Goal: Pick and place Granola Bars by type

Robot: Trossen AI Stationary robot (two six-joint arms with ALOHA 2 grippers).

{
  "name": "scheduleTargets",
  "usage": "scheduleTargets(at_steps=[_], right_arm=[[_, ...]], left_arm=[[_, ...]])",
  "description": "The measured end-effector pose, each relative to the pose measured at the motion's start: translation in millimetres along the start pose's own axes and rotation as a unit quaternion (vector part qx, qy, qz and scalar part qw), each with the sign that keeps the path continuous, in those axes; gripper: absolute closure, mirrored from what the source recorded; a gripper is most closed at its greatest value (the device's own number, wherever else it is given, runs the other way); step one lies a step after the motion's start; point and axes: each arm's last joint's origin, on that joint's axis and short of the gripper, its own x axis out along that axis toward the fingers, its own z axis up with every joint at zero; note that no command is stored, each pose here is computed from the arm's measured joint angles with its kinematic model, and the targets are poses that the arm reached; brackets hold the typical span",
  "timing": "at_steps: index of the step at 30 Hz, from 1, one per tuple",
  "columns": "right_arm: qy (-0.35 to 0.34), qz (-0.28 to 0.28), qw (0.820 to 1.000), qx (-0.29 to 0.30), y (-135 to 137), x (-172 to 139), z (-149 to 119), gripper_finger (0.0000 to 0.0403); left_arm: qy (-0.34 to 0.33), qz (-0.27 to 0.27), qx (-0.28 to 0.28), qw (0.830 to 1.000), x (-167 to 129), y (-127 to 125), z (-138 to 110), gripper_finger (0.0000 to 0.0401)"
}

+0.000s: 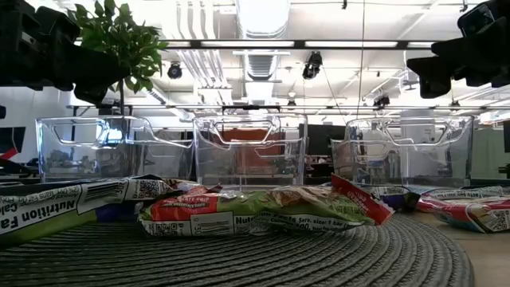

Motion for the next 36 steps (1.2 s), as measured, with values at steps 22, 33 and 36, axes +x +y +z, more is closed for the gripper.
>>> scheduleTargets(at_steps=[22,33,36], right_arm=[[-0.012,-0.052,0.998,0.018,-3,0,2,0.0195],[-0.031,-0.08,0.872,0.482,-5,3,-2,0.0195],[-0.067,-0.026,0.847,0.527,-3,3,9,0.0195]], left_arm=[[0.0,0.0,0.0,1.0,0,0,0,0.0246],[0.0,0.0,0.0,1.0,0,0,0,0.0246],[0.0,0.0,0.0,1.0,0,0,0,0.0246]])
